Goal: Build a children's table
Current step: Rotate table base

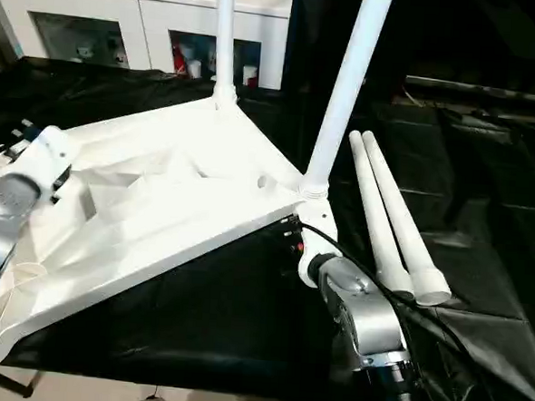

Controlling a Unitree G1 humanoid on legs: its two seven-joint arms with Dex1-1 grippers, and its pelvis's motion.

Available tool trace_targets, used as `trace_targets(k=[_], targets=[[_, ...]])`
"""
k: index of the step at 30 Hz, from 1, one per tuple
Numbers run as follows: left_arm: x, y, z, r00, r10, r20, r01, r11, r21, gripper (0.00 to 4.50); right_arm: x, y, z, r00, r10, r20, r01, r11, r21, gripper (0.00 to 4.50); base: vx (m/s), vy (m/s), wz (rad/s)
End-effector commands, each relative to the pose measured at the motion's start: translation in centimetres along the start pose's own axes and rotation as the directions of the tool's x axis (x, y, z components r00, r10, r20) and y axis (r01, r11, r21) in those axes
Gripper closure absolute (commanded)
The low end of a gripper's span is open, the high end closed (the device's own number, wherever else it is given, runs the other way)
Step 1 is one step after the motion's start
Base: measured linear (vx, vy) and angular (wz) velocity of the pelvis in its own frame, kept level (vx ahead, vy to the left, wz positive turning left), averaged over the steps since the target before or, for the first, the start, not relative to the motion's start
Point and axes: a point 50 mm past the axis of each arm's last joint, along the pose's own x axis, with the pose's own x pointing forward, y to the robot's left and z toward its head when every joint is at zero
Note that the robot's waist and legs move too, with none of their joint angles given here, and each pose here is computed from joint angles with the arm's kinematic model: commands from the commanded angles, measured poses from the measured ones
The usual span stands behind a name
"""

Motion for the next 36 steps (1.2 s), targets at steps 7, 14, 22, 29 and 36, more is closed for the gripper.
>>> trace_targets(k=[7, 14, 22, 29, 36], targets=[[-0.8, -2.0, -2.7, 0.951, -0.241, -0.193, 0.260, 0.963, 0.078, 2.23, 1.3, -0.1, 0.7, 1.000, -0.005, -0.002, 0.005, 1.000, -0.003, 0.64, 0.000, 0.000, 0.00], [-1.9, -3.3, -1.5, 0.862, -0.485, -0.151, 0.492, 0.871, 0.013, 2.23, 3.1, 0.4, 1.5, 0.999, 0.036, 0.006, -0.036, 0.999, -0.014, 0.64, 0.000, 0.000, 0.00], [-4.3, -5.0, 1.6, 0.645, -0.764, 0.004, 0.763, 0.644, 0.049, 2.23, 4.2, 0.8, 1.8, 0.997, 0.071, -0.002, -0.071, 0.997, -0.034, 0.64, 0.000, 0.000, 0.00], [-5.5, -6.7, 4.0, 0.484, -0.867, 0.117, 0.858, 0.497, 0.131, 2.23, 4.6, 0.9, 2.2, 0.995, 0.098, 0.015, -0.097, 0.994, -0.053, 0.64, 0.000, 0.000, 0.00], [-4.0, -8.3, 6.7, 0.484, -0.850, 0.208, 0.829, 0.521, 0.201, 2.23, 4.7, 0.5, 2.5, 0.994, 0.106, 0.024, -0.104, 0.992, -0.074, 0.64, 0.000, 0.000, 0.00]])
